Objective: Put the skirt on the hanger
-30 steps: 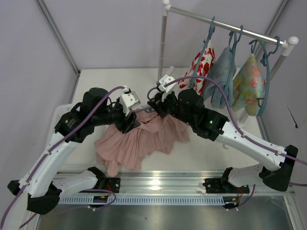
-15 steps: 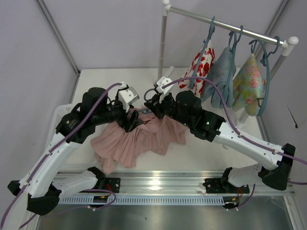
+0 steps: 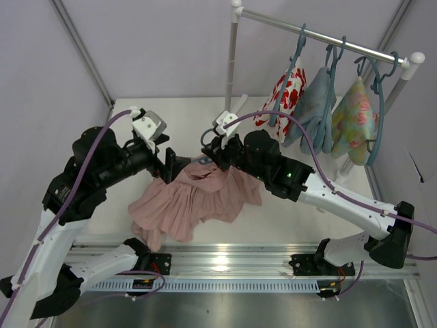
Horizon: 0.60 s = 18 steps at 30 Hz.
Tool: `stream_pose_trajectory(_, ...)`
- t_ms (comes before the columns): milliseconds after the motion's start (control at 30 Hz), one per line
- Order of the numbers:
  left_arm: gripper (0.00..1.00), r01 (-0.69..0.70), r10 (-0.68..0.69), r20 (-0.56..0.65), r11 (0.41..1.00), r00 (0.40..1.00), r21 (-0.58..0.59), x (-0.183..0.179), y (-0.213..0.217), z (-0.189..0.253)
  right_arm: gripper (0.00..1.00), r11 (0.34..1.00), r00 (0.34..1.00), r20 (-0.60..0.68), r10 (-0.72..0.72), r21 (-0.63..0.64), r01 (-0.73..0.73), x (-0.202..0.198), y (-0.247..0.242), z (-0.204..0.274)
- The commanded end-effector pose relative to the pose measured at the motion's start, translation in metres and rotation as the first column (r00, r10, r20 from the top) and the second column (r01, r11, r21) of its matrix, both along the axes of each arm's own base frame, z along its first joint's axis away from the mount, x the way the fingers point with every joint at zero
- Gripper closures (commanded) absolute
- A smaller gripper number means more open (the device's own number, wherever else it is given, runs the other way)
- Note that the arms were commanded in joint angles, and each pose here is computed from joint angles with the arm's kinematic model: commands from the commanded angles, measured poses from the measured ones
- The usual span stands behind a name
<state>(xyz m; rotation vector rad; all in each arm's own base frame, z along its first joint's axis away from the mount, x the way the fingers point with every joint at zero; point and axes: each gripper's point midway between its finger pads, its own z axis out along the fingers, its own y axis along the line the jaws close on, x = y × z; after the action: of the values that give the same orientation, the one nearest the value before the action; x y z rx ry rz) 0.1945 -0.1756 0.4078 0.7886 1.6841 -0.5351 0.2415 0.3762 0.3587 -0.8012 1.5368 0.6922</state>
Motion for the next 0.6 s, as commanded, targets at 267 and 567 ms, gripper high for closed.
stream_pose_trajectory(267, 0.16, 0.189, -0.179, -0.12, 0.979, 0.976, 0.075, 0.016, -0.042, -0.049, 1.0, 0.99, 0.99, 0.131, 0.049, 0.124, -0.065, -0.007, 0.003, 0.066)
stream_pose_trajectory(567, 0.6, 0.217, -0.2, -0.202, 0.974, 0.959, 0.062, 0.02, -0.047, -0.068, 1.0, 0.978, 0.99, 0.141, 0.011, 0.205, -0.04, -0.002, -0.006, 0.082)
